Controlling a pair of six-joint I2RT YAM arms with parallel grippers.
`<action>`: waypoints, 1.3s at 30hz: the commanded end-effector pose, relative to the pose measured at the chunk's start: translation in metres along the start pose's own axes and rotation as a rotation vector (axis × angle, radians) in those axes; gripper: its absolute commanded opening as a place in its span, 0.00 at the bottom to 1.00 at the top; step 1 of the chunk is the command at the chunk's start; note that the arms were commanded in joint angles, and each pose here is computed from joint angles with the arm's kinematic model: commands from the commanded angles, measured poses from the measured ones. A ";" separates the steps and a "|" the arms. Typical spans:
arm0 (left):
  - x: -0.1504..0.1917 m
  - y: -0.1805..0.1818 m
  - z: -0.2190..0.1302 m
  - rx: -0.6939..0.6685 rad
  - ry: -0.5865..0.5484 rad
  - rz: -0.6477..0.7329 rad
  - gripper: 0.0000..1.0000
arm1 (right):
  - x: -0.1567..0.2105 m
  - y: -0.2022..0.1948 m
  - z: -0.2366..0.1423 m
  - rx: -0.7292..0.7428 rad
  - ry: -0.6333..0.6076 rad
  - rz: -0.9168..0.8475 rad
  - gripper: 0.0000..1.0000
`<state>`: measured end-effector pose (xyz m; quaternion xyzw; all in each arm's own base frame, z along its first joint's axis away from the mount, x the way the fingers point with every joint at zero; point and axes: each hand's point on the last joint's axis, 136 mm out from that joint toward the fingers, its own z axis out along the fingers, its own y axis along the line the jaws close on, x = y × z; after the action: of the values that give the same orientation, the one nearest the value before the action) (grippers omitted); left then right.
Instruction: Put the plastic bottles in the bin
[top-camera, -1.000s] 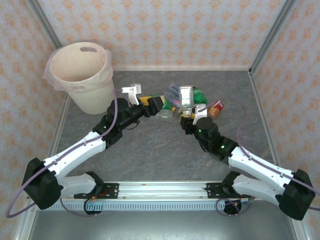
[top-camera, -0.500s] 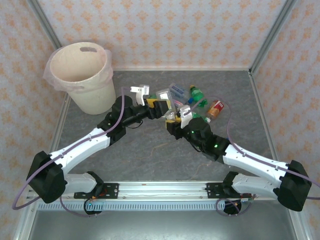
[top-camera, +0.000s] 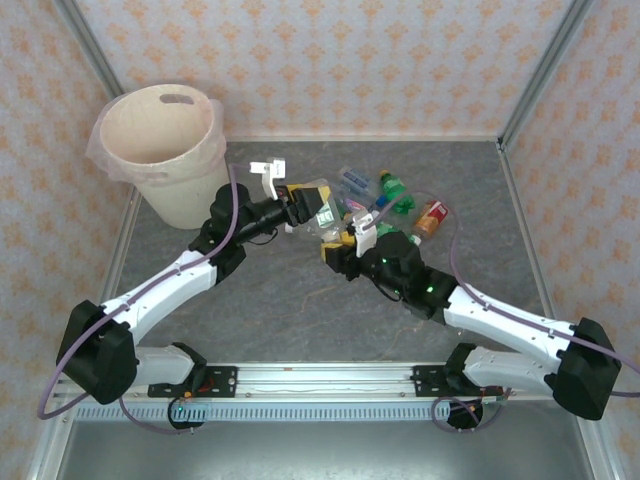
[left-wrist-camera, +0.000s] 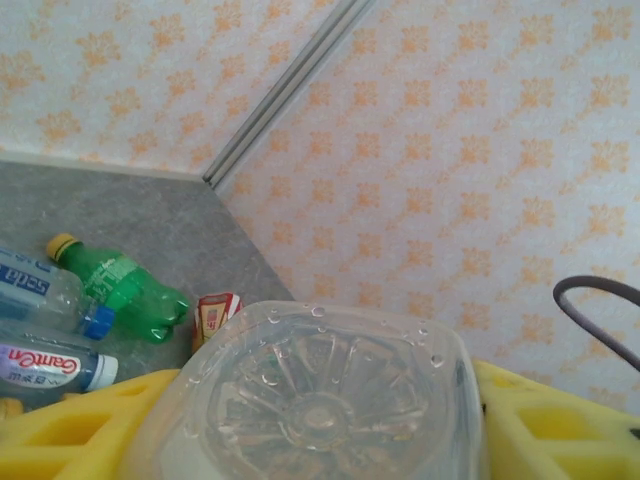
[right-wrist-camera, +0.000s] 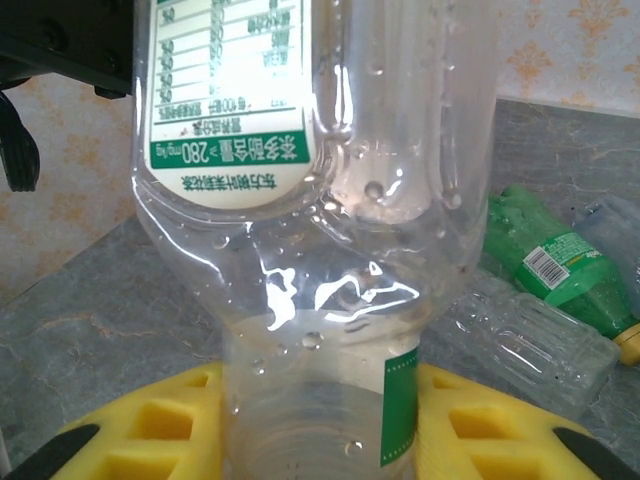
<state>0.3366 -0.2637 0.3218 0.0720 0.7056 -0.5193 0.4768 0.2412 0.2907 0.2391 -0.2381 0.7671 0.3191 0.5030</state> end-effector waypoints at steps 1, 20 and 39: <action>-0.002 -0.020 0.000 0.085 0.012 0.035 0.57 | -0.020 0.014 0.000 -0.053 -0.045 -0.029 0.28; -0.085 0.020 -0.040 -0.414 -0.152 0.256 0.49 | -0.049 -0.003 -0.025 0.062 -0.131 0.048 1.00; -0.264 0.025 -0.142 -1.025 -0.547 0.482 0.49 | -0.108 0.022 -0.057 -0.043 -0.281 0.089 1.00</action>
<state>0.4063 -0.0631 0.4970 -0.1218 0.6829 -0.0703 0.7168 0.2366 0.2709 0.3299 -0.1785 0.7172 0.3625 0.5678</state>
